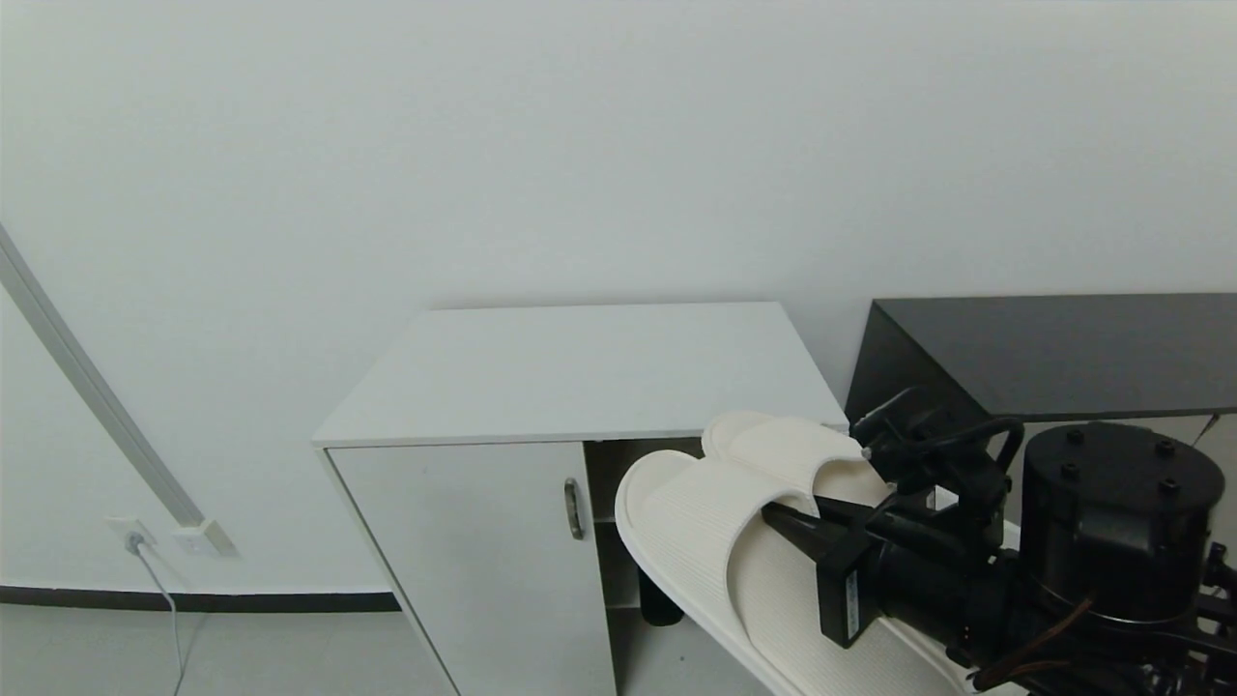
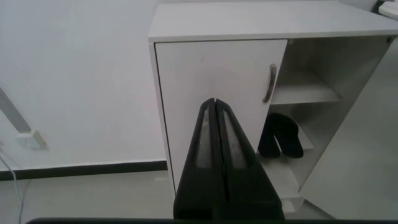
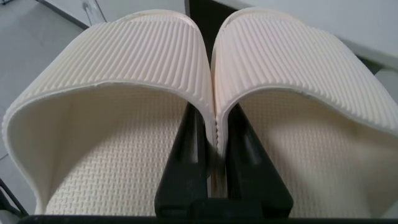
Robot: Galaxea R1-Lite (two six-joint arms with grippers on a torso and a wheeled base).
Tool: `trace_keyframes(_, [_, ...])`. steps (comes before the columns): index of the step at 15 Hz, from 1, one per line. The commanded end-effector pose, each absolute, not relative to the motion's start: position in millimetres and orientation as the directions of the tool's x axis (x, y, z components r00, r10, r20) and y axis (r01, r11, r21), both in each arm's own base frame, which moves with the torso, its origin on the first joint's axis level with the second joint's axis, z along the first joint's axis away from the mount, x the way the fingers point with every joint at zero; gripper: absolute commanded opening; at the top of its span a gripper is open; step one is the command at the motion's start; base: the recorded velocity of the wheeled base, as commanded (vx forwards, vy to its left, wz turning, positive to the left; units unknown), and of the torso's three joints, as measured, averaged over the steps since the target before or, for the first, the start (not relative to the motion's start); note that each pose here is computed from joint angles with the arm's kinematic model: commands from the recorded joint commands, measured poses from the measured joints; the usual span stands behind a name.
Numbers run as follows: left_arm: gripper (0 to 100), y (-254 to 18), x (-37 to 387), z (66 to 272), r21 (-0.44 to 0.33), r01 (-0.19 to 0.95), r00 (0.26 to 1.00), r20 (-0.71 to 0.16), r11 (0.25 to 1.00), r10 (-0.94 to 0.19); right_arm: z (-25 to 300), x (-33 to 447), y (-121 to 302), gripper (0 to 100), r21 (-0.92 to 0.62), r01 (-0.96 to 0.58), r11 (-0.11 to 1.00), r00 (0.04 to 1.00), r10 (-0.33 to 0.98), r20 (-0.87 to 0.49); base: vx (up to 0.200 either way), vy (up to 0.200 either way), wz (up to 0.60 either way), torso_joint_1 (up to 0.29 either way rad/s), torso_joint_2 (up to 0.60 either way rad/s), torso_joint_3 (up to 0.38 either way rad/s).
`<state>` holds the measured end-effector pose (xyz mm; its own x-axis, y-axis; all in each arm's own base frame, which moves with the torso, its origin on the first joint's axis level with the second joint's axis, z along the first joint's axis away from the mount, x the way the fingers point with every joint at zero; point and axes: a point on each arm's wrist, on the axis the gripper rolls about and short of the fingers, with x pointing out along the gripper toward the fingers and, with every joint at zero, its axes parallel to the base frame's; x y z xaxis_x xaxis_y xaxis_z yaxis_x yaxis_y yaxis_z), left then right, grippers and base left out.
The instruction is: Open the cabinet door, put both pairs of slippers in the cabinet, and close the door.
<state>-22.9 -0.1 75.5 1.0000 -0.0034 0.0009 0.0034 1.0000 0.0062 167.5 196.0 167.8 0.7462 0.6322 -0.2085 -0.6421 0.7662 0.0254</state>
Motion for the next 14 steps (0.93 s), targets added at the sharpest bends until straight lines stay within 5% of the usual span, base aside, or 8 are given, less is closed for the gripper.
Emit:
trace_keyframes(1, [0, -0.1, -22.8, 75.5, 0.006, 0.003, 1.0, 0.0, 1.0, -0.003, 169.4, 165.7, 194.0, 0, 0.027, -0.644, 0.765, 0.746, 0.635, -0.203, 0.0, 0.0, 0.0, -0.227, 0.53, 0.305])
trace_keyframes(14, [0, -0.1, -22.8, 75.5, 0.006, 0.003, 1.0, 0.0, 1.0, -0.003, 169.0, 164.7, 194.6, 0, 0.02, -0.647, 0.762, 0.744, 0.637, -0.204, 0.0, 0.0, 0.0, -0.199, 0.52, 0.318])
